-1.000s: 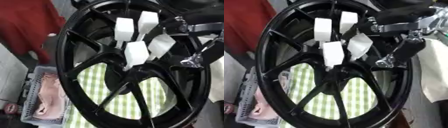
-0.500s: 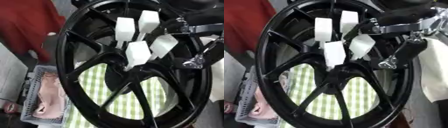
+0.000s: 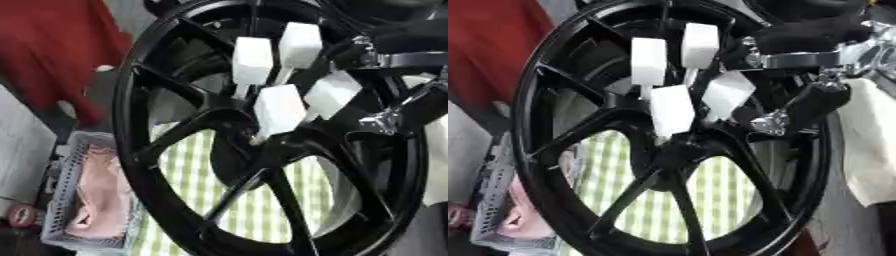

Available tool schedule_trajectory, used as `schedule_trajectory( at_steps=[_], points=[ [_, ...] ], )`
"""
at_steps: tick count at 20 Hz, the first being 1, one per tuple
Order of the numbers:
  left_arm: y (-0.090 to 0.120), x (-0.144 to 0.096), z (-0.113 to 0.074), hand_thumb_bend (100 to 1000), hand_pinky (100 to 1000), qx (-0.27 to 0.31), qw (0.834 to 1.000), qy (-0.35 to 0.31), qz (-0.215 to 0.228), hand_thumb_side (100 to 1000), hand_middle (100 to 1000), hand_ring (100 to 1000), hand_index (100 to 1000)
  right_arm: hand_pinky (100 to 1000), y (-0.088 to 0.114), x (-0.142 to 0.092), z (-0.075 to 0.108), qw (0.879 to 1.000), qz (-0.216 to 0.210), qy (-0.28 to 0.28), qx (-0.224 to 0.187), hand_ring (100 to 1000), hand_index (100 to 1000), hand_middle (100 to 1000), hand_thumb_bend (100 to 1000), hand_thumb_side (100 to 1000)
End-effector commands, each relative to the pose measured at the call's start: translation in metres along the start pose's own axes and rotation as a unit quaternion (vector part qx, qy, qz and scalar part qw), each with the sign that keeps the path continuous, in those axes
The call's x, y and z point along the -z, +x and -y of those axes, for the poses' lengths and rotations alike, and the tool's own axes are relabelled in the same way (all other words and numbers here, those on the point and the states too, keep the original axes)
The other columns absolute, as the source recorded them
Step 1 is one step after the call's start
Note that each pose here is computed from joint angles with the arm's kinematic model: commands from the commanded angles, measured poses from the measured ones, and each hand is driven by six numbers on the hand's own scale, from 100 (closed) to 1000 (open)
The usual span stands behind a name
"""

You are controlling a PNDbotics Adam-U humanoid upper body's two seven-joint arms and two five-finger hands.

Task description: Pull the pin out of the wheel hub.

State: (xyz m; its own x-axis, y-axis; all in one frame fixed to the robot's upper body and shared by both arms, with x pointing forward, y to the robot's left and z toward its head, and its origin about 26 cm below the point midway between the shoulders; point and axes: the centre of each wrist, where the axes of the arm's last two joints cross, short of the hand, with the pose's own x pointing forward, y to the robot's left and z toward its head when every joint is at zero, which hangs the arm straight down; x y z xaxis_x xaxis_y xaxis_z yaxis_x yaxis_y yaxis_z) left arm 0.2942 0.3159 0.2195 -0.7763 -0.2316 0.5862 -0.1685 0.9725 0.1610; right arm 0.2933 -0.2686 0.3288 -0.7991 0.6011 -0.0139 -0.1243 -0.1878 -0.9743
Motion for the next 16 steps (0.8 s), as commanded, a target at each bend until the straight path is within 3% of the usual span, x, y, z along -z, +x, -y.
schedule_trajectory(
  at_steps=[1, 5, 9, 12, 16],
  points=[
    [0.0075, 0.0051, -0.0008, 264, 907, 0.003, 1.0, -0.009, 0.016, 621, 842, 929, 876, 842, 0.001, -0.0054, 0.0062, 1.0, -0.011, -0.013, -0.016, 821, 846, 752, 100, 100],
    [0.0076, 0.0052, -0.0007, 261, 908, 0.002, 1.0, -0.008, 0.017, 623, 841, 929, 875, 810, 0.0008, -0.005, 0.0046, 1.0, -0.01, -0.021, -0.014, 775, 795, 703, 100, 100],
    [0.0077, 0.0053, -0.0009, 263, 907, 0.002, 1.0, -0.007, 0.017, 622, 842, 929, 875, 764, 0.0013, -0.0043, 0.0054, 0.999, -0.006, -0.031, -0.009, 715, 638, 553, 100, 100],
    [0.0078, 0.0056, -0.0012, 263, 907, 0.002, 1.0, -0.005, 0.018, 621, 842, 929, 873, 631, 0.0014, -0.0047, 0.0065, 0.999, -0.005, -0.04, -0.003, 567, 501, 432, 100, 100],
    [0.0078, 0.0054, -0.0016, 263, 907, 0.002, 1.0, -0.004, 0.018, 620, 842, 929, 871, 520, 0.0012, -0.0055, 0.0071, 0.999, -0.006, -0.051, 0.008, 472, 429, 358, 100, 100]
  ],
)
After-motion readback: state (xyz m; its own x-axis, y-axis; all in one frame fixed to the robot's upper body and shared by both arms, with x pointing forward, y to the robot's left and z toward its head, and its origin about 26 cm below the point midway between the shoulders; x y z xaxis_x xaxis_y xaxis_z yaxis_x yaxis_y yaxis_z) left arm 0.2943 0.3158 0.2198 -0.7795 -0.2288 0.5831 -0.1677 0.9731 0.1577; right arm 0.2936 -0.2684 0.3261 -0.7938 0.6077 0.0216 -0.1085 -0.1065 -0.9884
